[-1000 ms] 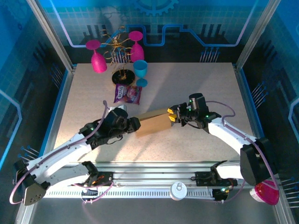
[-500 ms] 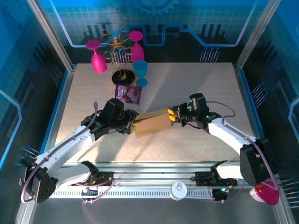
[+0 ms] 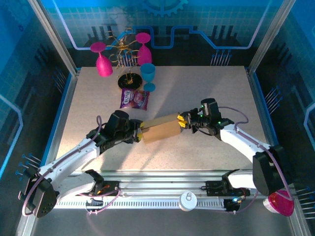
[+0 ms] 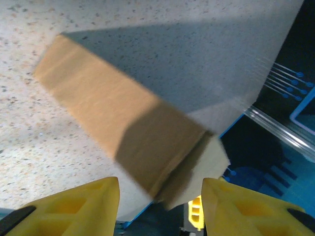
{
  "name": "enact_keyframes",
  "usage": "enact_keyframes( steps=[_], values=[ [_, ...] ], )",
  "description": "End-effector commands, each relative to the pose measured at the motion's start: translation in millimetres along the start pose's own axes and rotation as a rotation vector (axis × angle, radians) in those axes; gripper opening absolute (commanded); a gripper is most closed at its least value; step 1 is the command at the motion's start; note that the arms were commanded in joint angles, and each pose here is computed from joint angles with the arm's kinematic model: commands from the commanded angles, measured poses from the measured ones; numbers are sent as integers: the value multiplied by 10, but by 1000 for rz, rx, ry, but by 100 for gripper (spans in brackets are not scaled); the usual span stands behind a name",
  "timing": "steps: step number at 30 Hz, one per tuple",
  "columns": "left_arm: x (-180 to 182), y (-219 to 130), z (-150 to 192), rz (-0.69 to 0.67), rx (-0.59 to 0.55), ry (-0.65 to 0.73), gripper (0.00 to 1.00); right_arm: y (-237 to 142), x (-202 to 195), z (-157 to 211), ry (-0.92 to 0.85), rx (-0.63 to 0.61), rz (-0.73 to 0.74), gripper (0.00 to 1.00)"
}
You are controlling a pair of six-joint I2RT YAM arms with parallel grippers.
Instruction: Fold the paper box
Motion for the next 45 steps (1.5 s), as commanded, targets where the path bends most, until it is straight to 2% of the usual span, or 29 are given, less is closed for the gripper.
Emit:
enact_keyframes(
  steps=[1,4,10,14,18,26,31,35,41,45],
  values=[
    [-43,33,-34,47,-15,-27,43,14,-223,-50,42,-18,89,21],
    [23,45,-73,36,-24,-36,32,19,-238,-55,45,-19,94,20],
    [121,96,-140,7,-35,-44,27,23,-260,-57,45,-14,104,19],
    [166,136,-174,-6,-38,-35,15,16,-289,-54,39,-8,123,17],
    [177,140,-182,-15,-38,-25,12,-26,-342,-47,26,2,149,15],
    [166,163,-174,-25,-13,7,12,-86,-379,-51,-35,46,213,14],
    [188,167,-133,-109,37,87,15,-125,-411,-31,-115,93,244,22],
    [259,125,-134,-134,59,130,19,-193,-454,26,-199,119,251,27],
    [423,65,-158,-167,105,188,31,-303,-591,121,-270,158,287,30],
    [575,37,-189,-222,129,214,33,-359,-724,172,-301,183,327,33]
  ],
)
Point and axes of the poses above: each hand's point on the last joint's axis, 136 mm out from that joint toward the fingers, its own y axis out along the fingers, its own x axis along the line the jaws close on, z = x × y, the point moved 9 cm from there along -y, back along the fingers, and after that the axes turned 8 degrees about -y, right-handed, at the moved point
